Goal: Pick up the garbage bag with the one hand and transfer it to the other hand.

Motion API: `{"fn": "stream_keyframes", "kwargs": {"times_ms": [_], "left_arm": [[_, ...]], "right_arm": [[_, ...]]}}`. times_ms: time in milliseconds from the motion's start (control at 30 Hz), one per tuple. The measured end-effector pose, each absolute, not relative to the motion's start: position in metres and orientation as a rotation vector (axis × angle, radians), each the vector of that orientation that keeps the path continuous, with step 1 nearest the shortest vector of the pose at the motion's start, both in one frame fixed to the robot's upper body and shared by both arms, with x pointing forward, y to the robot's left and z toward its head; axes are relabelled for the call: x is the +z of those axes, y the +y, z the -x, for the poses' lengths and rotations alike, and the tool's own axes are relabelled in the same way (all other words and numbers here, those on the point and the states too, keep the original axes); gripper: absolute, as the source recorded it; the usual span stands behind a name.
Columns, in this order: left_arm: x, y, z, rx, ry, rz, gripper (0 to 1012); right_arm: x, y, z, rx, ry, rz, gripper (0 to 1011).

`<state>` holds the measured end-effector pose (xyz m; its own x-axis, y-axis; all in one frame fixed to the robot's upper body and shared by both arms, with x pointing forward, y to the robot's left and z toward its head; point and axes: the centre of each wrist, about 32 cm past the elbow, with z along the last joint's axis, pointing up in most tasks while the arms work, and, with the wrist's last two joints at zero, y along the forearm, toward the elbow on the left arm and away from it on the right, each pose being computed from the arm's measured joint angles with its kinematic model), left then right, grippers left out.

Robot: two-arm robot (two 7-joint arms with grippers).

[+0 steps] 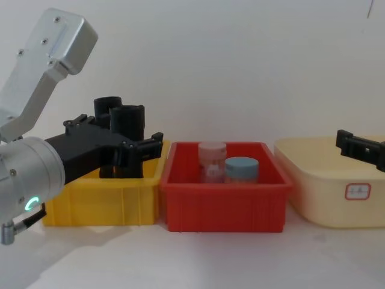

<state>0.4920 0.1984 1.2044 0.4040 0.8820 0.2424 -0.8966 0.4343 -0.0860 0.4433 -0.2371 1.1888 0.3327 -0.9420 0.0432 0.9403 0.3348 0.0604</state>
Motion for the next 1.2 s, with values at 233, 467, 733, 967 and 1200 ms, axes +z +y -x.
{"fn": "stream_keyframes", "kwargs": {"times_ms": [233,467,733,967,1200], "left_arm": [[1.2044,0.1984,-0.492,1.124,-0.268,-0.061,1001],[1.2044,0.1984,-0.492,1.124,-0.268,-0.061,1001],[1.2052,0.1984,-0.4918,1.13,-0.289,-0.07,1001],[1.206,0.1983,-0.491,1.153,-0.321,-0.084,1001],[1.2047,0.199,-0.4919,1.178,-0.313,-0.089,1001]], "right_arm": [[1.1888,-0.2371,-0.4433,-1.229,-0.075,-0.026,1002],[1.1887,-0.2371,-0.4433,-1.229,-0.075,-0.026,1001],[1.1887,-0.2371,-0.4433,-1.229,-0.075,-0.026,1001],[1.1887,-0.2371,-0.4433,-1.229,-0.075,-0.026,1001],[1.1887,-0.2371,-0.4433,-1.229,-0.075,-0.026,1001]]}}
